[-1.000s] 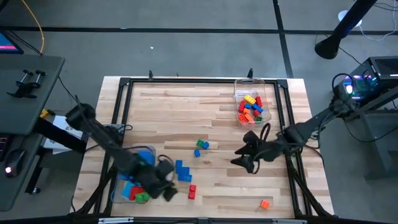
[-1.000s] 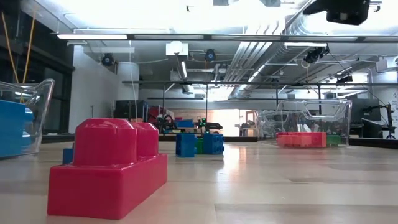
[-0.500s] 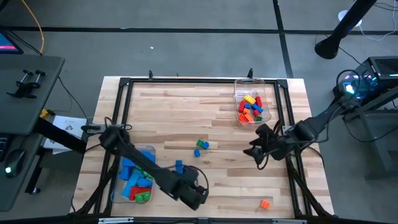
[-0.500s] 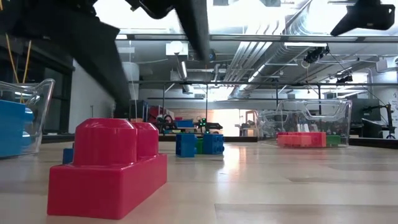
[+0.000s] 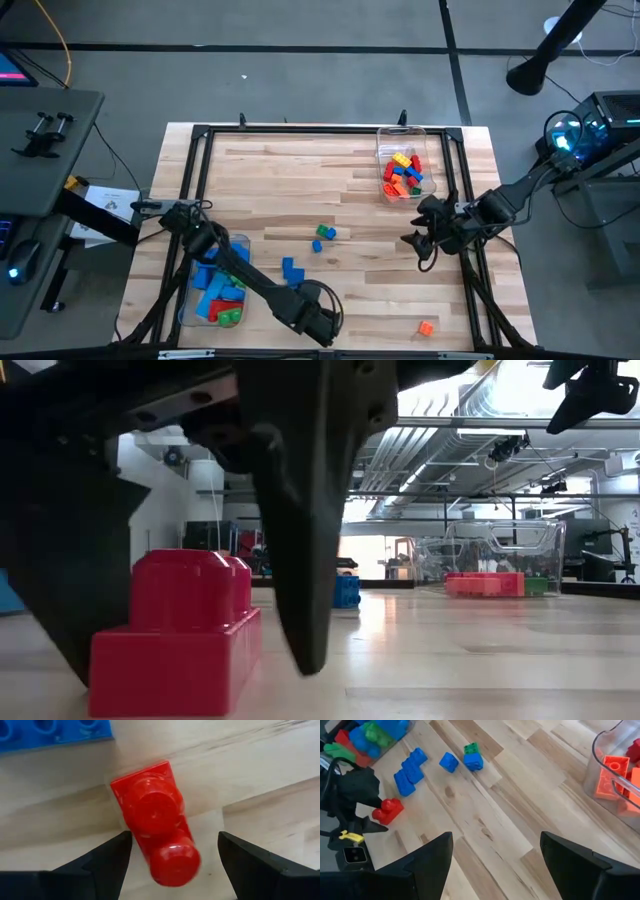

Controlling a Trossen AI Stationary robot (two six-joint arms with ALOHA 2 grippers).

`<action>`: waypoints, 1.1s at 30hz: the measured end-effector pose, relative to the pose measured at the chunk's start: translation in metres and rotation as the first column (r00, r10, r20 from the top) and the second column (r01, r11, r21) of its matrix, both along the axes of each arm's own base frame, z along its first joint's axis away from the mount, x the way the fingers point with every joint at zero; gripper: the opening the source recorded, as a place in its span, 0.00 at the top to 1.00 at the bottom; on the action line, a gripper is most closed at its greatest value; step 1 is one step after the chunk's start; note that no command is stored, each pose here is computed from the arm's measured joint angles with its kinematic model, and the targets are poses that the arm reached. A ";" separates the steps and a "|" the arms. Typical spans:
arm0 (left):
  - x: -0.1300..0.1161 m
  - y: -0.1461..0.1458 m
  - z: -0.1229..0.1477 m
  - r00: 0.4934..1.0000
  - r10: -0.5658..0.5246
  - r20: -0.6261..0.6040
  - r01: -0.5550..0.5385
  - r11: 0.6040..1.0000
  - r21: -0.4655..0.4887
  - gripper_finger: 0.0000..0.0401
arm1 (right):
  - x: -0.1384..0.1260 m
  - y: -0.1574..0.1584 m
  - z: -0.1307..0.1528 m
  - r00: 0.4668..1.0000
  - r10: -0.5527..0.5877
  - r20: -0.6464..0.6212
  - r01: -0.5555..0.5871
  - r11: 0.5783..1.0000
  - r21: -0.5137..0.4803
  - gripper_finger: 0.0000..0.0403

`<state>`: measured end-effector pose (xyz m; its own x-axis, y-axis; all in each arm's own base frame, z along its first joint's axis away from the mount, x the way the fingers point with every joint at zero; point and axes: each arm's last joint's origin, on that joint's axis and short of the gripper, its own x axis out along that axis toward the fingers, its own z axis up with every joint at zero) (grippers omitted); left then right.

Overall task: Sort blocks by size
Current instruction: Put the large red game piece into the bottom transparent bin

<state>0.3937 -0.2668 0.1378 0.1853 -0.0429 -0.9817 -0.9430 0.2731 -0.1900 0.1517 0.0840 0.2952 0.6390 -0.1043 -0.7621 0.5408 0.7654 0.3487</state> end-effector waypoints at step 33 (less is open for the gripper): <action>-0.199 0.043 0.155 0.972 -0.182 -0.148 0.204 0.967 0.152 0.80 | 0.005 0.001 0.003 0.994 -0.081 0.078 0.080 0.997 0.021 0.27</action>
